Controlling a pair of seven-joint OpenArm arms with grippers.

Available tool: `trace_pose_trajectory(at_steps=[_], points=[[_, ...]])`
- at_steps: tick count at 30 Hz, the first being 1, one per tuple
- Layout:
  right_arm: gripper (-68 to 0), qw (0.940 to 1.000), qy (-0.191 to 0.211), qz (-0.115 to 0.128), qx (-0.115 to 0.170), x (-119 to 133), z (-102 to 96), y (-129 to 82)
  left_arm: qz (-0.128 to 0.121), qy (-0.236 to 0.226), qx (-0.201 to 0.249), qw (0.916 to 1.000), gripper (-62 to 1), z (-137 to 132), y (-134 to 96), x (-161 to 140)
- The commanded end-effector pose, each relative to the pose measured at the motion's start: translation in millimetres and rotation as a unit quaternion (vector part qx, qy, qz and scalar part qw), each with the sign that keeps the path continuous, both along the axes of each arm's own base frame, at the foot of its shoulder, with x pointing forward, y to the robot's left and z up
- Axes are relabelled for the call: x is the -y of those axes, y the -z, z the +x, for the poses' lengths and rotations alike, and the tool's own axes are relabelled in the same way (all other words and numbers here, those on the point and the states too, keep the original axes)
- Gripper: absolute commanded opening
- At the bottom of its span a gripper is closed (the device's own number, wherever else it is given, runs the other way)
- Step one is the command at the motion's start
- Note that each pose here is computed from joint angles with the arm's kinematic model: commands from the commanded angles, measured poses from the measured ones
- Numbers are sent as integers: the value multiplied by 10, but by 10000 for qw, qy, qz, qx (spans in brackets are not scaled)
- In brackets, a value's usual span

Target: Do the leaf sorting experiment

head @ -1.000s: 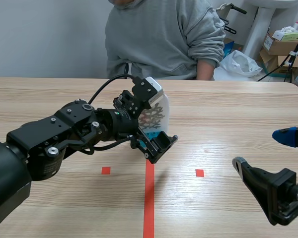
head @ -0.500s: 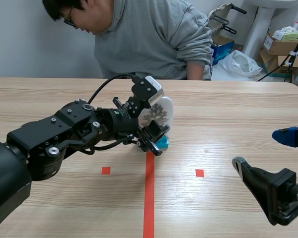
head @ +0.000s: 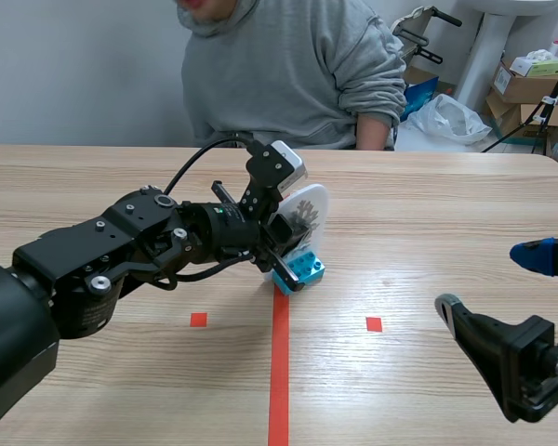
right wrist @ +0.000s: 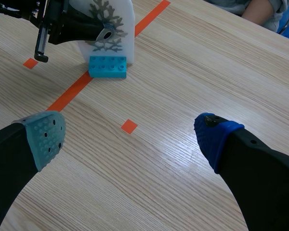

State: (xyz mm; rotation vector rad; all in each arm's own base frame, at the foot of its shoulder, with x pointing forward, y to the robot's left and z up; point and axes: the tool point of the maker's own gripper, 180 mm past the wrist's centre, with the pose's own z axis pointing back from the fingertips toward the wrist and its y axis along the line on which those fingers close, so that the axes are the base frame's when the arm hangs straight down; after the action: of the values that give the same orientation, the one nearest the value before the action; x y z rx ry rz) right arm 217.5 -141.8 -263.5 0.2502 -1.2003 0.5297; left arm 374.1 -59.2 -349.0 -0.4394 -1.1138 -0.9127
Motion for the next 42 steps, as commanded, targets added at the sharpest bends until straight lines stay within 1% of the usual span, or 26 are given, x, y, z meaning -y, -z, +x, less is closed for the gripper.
trace_pose_trajectory(at_steps=[1,3,6,7,9,11,15,17,19,22,24,26,30,34,37,42], points=[[-128,9999,-9,44,160,-8,34,-88,-151,31,184,9997,-567,56,-161,58],[-128,9999,-9,43,158,-8,34,-88,-151,37,175,9997,-567,40,-158,40],[-128,9999,-7,42,159,-8,35,-88,-239,0,135,9996,-567,-21,-191,-19],[-128,9999,-7,42,159,-8,35,-88,-294,-26,78,9995,-567,-53,-206,-51],[-128,9999,-7,42,159,-8,35,-88,-482,-91,-16,9988,-567,-130,-273,-129],[-128,9999,-7,42,159,-8,35,-88,-612,-152,-37,9980,-567,-218,-347,-228],[-128,9999,-7,42,159,-8,35,-88,-700,-388,22,9968,-567,-414,-458,-476],[-128,9999,-7,42,159,-8,35,-88,-766,-554,66,9955,-567,-505,-512,-614],[-128,9999,-7,42,159,-8,35,-88,-906,-805,69,9926,-567,-561,-569,-777],[-128,9999,-7,42,159,-8,35,-88,-1153,-1429,119,9829,-567,-510,-630,-1144],[-128,9999,-7,41,157,-8,34,-87,-1229,-1960,232,9726,-567,-414,-665,-1463],[-128,9999,-7,42,159,-8,35,-88,-1165,-2443,366,9620,-567,-319,-676,-1775],[-128,9999,-8,43,164,-8,37,-90,-1033,-3150,479,9423,-567,-137,-640,-2271],[-128,9998,-9,43,171,-8,41,-94,-962,-3693,532,9228,-567,49,-563,-2669],[-128,9998,-9,43,171,-8,41,-94,-945,-4018,525,9093,-567,188,-519,-2897],[-128,9998,-9,43,171,-8,41,-94,-868,-4399,574,8920,-568,443,-508,-3146]])
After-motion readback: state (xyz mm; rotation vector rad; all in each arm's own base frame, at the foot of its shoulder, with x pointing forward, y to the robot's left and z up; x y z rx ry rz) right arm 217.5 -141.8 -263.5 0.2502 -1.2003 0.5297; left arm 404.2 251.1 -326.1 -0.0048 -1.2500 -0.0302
